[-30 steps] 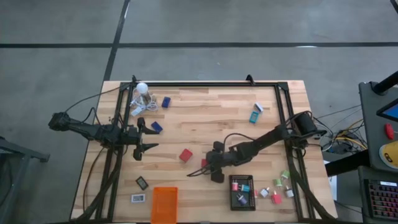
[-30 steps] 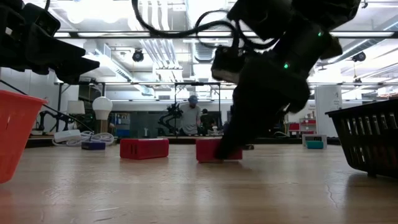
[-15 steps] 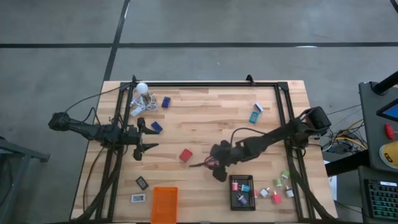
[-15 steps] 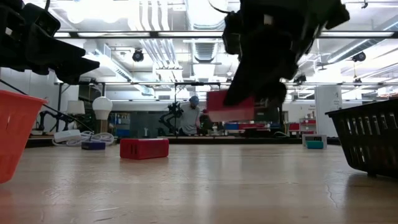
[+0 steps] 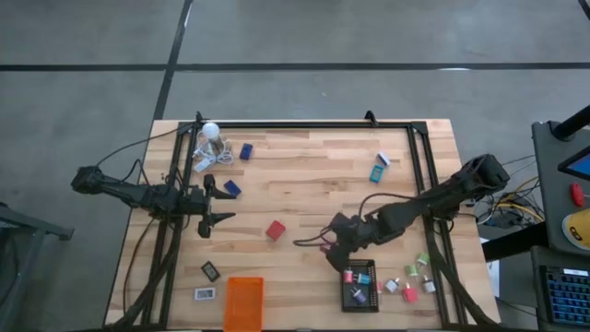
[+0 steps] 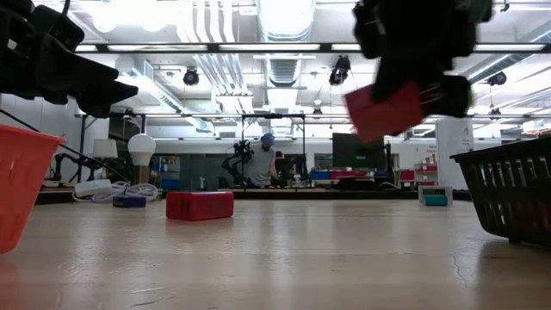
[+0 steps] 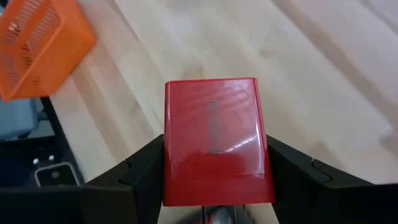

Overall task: Pick & Place Office items
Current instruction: Put the right red charger adapter into the black bin

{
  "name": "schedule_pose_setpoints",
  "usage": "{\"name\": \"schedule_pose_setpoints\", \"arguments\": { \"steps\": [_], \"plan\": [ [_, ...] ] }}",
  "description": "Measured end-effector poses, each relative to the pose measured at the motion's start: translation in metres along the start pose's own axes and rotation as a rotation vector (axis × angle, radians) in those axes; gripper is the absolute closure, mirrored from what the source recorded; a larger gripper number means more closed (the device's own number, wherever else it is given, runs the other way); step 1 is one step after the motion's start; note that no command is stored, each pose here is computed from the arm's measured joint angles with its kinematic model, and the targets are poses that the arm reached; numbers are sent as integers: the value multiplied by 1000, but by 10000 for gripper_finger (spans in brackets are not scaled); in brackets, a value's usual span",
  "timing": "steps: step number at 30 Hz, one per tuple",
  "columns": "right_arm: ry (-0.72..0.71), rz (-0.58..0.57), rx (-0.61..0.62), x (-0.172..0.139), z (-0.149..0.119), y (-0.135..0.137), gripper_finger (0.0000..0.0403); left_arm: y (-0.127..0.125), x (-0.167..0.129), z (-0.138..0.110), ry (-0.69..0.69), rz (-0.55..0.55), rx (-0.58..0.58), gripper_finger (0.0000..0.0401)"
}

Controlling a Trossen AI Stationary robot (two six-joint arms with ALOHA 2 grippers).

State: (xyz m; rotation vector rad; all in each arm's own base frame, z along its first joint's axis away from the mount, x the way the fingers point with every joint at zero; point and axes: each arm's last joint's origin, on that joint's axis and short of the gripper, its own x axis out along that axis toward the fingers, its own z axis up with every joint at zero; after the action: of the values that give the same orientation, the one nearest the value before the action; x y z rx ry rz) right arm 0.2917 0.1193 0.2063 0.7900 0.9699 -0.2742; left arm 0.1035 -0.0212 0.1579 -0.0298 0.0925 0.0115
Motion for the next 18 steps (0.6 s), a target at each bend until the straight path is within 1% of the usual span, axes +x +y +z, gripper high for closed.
{"name": "schedule_pose_setpoints", "arguments": {
  "steps": [4,11,14,18],
  "plan": [
    [3,0,57,-4,-17,7,185,0,0,0,6,0,2,149],
    [-62,15,115,-15,-46,26,186,0,1,-1,11,0,3,149],
    [-76,-10,139,-26,-56,35,186,0,1,-1,11,0,3,149],
    [-57,-85,183,-36,-64,46,186,0,1,-1,13,0,4,149]
  ]
}}
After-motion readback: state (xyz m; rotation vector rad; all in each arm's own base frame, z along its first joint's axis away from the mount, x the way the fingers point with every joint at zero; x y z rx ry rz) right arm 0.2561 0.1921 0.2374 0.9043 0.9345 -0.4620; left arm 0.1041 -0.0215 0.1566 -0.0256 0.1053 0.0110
